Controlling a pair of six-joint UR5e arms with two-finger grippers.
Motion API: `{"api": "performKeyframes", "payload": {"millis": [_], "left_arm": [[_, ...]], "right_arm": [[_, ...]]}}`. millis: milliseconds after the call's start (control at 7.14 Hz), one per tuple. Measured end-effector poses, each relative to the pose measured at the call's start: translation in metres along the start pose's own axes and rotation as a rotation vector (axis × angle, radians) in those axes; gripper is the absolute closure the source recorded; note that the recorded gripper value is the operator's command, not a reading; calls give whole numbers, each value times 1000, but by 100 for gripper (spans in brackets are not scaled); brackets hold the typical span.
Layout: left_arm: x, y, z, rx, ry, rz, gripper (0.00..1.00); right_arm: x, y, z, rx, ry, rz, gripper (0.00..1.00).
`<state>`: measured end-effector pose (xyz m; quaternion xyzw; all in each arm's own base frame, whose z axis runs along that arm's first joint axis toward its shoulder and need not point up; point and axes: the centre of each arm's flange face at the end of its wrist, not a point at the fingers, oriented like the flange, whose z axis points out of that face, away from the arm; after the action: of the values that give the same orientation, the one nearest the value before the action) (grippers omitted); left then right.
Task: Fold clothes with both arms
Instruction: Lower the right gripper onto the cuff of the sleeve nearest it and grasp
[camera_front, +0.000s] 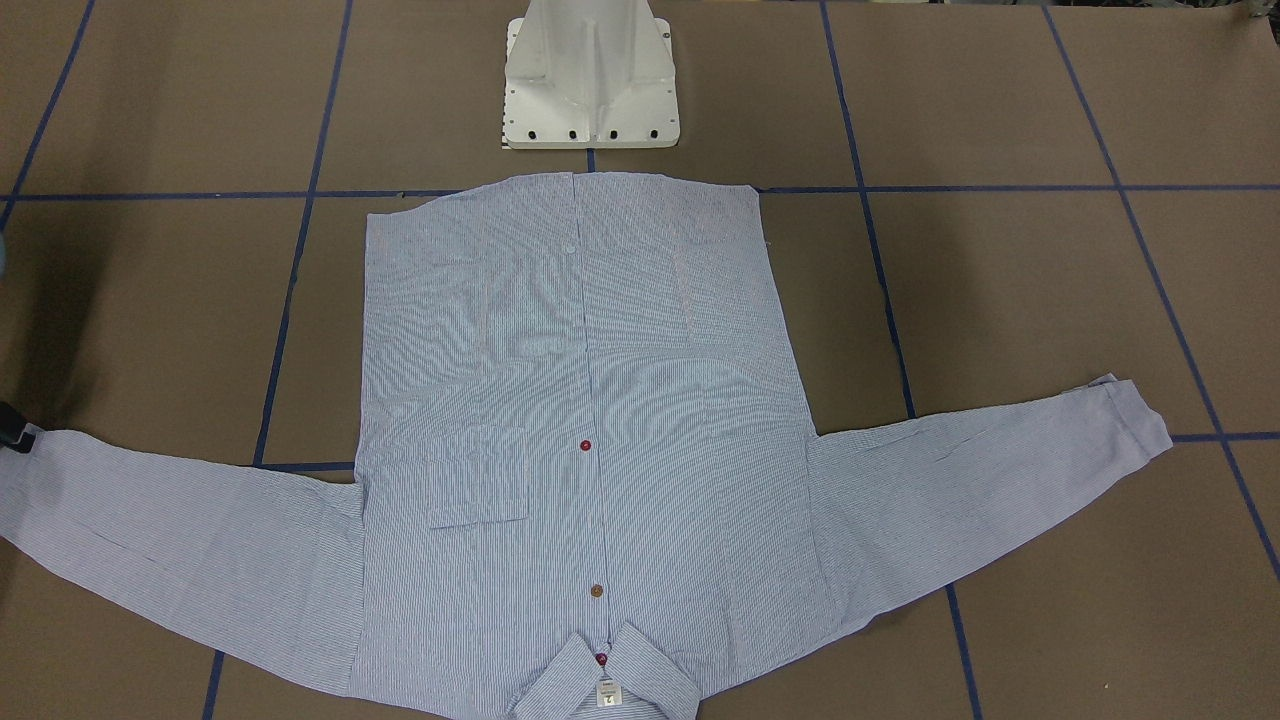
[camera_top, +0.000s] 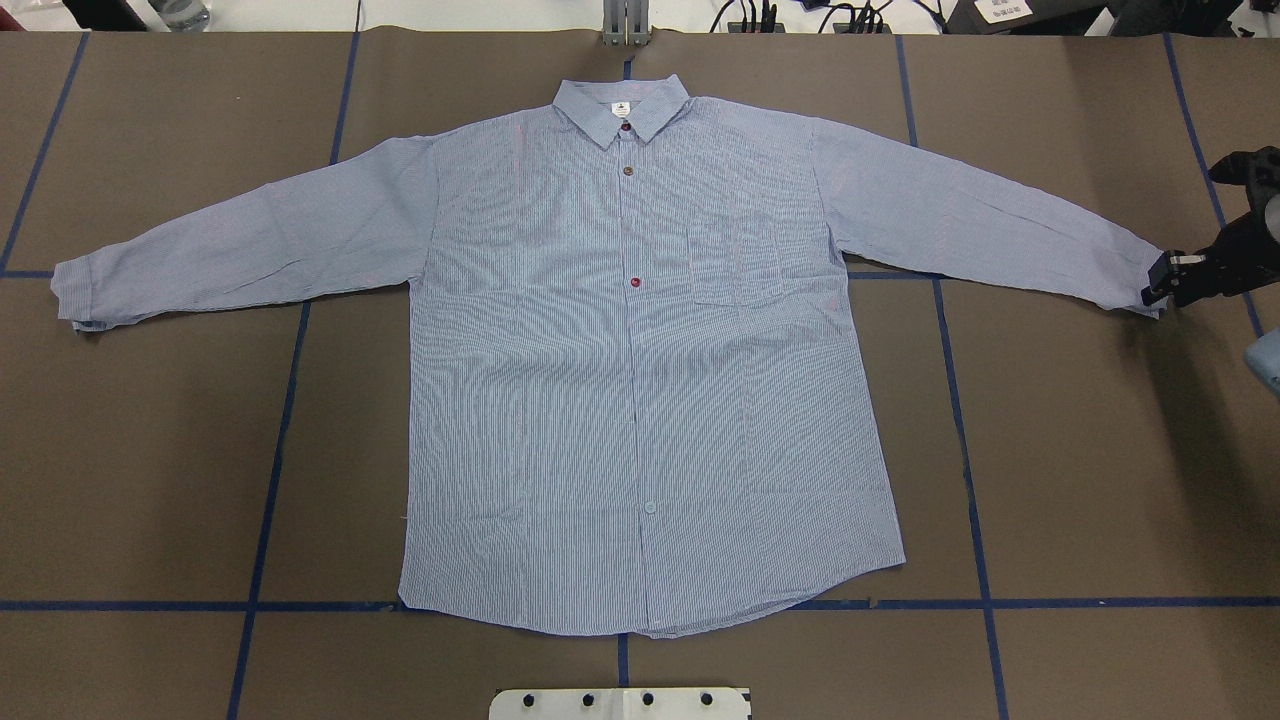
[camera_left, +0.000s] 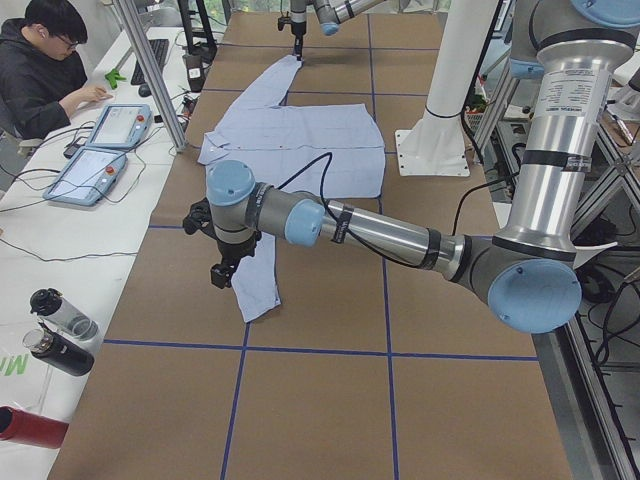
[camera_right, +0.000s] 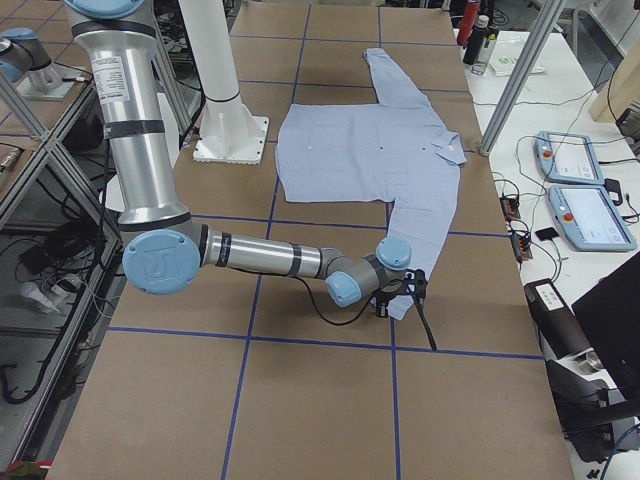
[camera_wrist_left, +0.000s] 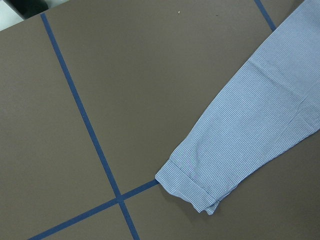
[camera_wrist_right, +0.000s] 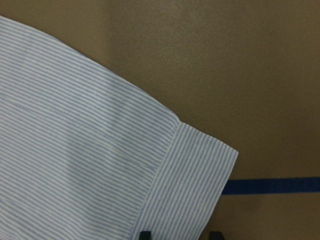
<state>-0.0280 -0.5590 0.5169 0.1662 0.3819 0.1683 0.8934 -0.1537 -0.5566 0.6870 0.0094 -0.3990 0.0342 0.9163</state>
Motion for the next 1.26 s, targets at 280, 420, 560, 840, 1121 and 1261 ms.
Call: {"api": "performKeyframes", "payload": {"millis": [280,420,560,840,1121,1261], "left_arm": [[0,0,0,0,0,-1,0],[0,0,0,0,0,-1,0],[0,0,0,0,0,-1,0],[0,0,0,0,0,-1,0],[0,0,0,1,0,-1,0],[1,-1,-1,2,0,0,0]], "right_arm": [[2,1,1,-2,2,3,50],[3,2,1,-3,3,4,53],[4,3,2,-3,4,5,71],[4,3,2,-4,3,7,100],[2,1,1,0,2,4,100],[0,0,-1,4,0,-1,100]]}}
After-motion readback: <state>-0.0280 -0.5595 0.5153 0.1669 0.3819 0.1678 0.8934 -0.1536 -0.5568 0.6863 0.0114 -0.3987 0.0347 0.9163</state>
